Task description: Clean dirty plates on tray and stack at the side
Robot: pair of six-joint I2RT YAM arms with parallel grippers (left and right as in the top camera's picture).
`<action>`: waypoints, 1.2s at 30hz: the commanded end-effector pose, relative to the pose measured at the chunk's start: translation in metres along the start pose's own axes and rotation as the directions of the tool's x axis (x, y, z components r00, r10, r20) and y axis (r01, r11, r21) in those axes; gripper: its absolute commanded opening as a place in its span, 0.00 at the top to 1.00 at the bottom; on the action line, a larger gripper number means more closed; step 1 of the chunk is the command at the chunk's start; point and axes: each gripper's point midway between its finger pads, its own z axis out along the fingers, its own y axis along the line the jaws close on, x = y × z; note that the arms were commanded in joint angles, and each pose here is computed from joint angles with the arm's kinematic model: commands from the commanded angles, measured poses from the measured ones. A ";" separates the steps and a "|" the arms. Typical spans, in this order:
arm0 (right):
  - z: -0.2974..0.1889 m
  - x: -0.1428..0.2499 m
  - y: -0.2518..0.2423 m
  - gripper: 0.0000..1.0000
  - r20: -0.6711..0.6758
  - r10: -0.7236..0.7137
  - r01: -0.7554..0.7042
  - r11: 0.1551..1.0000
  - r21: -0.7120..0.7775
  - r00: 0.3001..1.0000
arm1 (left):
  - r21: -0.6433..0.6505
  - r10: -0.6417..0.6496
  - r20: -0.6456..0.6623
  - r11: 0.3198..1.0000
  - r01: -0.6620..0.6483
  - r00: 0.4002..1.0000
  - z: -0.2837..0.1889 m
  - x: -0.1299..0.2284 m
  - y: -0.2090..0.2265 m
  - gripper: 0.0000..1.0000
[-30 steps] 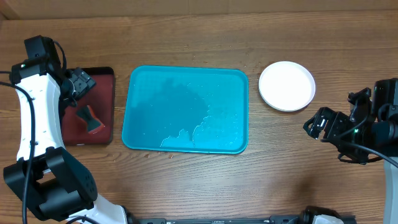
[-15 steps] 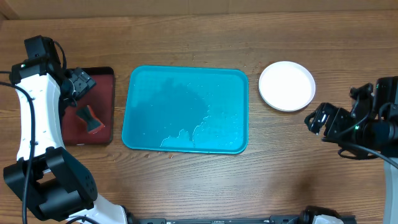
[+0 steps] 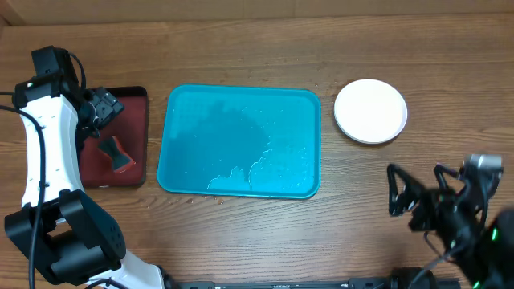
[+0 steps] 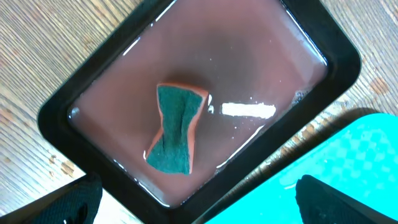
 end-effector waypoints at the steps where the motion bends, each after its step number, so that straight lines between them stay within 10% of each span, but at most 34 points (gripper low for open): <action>1: -0.003 0.021 -0.002 0.00 0.074 -0.017 0.019 0.999 -0.036 0.997 | 0.012 -0.004 0.017 1.000 0.004 1.000 -0.007 -0.002 -0.004 0.00; 36: 0.086 0.067 -0.074 0.00 0.495 0.072 -0.073 0.997 -0.018 0.866 | 0.012 -0.004 0.017 1.000 0.004 1.000 -0.007 -0.002 -0.004 0.00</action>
